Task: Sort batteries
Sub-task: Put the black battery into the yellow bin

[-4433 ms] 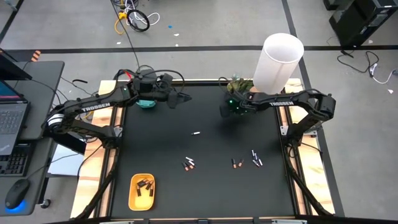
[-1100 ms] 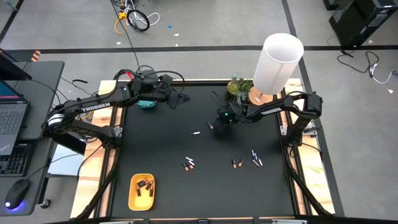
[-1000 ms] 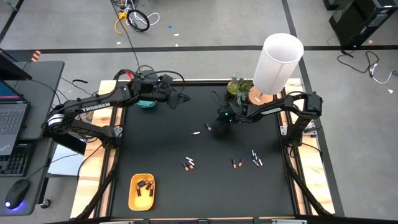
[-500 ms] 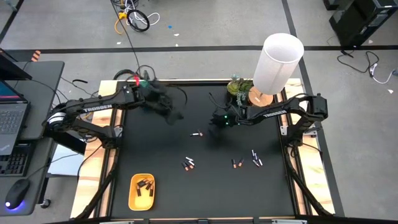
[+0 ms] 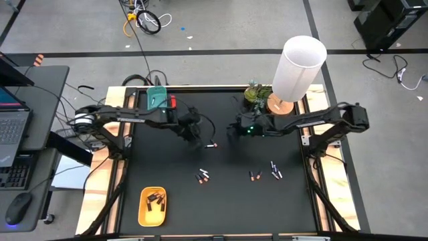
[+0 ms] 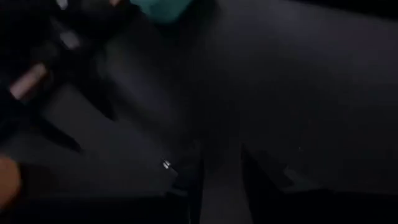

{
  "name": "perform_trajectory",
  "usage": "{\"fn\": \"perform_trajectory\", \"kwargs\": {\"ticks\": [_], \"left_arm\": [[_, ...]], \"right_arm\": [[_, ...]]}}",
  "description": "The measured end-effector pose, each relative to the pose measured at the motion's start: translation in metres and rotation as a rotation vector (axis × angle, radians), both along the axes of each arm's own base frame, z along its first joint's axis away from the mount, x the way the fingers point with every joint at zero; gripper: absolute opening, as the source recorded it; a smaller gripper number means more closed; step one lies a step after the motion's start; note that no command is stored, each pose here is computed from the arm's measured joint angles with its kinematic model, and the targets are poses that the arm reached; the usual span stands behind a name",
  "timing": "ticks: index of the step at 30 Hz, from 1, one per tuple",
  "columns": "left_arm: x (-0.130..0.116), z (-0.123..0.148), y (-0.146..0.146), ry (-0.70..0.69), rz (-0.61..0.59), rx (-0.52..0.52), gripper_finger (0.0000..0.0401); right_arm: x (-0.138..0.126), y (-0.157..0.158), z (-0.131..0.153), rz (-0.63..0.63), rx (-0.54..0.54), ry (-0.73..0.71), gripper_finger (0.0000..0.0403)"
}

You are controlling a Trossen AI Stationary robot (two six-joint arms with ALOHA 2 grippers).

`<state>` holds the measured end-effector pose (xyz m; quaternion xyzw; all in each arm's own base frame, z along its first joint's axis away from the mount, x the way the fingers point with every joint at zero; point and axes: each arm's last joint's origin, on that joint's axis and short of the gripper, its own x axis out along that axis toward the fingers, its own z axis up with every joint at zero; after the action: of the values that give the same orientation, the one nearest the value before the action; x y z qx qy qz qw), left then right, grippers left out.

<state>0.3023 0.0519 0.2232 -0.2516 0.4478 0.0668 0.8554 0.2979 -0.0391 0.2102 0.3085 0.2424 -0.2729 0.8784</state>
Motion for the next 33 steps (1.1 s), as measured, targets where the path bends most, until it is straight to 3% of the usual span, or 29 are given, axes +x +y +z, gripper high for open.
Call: {"fn": "perform_trajectory", "kwargs": {"ticks": [4, 8, 12, 17, 21, 25, 33], "left_arm": [[0.009, -0.008, -0.005, -0.005, -0.038, 0.079, 0.0250], [0.016, -0.006, -0.014, -0.057, -0.046, 0.171, 0.0254], [0.020, -0.005, -0.023, -0.081, 0.040, 0.131, 0.0248], [0.029, -0.007, -0.036, -0.129, 0.148, 0.163, 0.0246], [0.044, -0.017, -0.039, -0.194, 0.202, 0.158, 0.0246], [0.053, -0.045, -0.037, -0.126, 0.258, 0.121, 0.0245], [0.058, -0.069, -0.039, -0.064, 0.240, 0.147, 0.0259]], "right_arm": [[-0.013, 0.005, 0.024, -0.064, 0.067, -0.098, 0.0093], [-0.030, 0.015, 0.041, -0.083, 0.053, -0.107, 0.0093], [-0.047, 0.019, 0.051, -0.101, 0.016, -0.072, 0.0093], [-0.056, 0.017, 0.059, 0.023, -0.087, -0.030, 0.0093], [-0.058, 0.020, 0.062, 0.190, -0.041, -0.040, 0.0086], [-0.058, 0.036, 0.064, 0.326, -0.071, -0.036, 0.0063], [-0.059, 0.053, 0.065, 0.377, -0.151, -0.028, 0.0043]]}}
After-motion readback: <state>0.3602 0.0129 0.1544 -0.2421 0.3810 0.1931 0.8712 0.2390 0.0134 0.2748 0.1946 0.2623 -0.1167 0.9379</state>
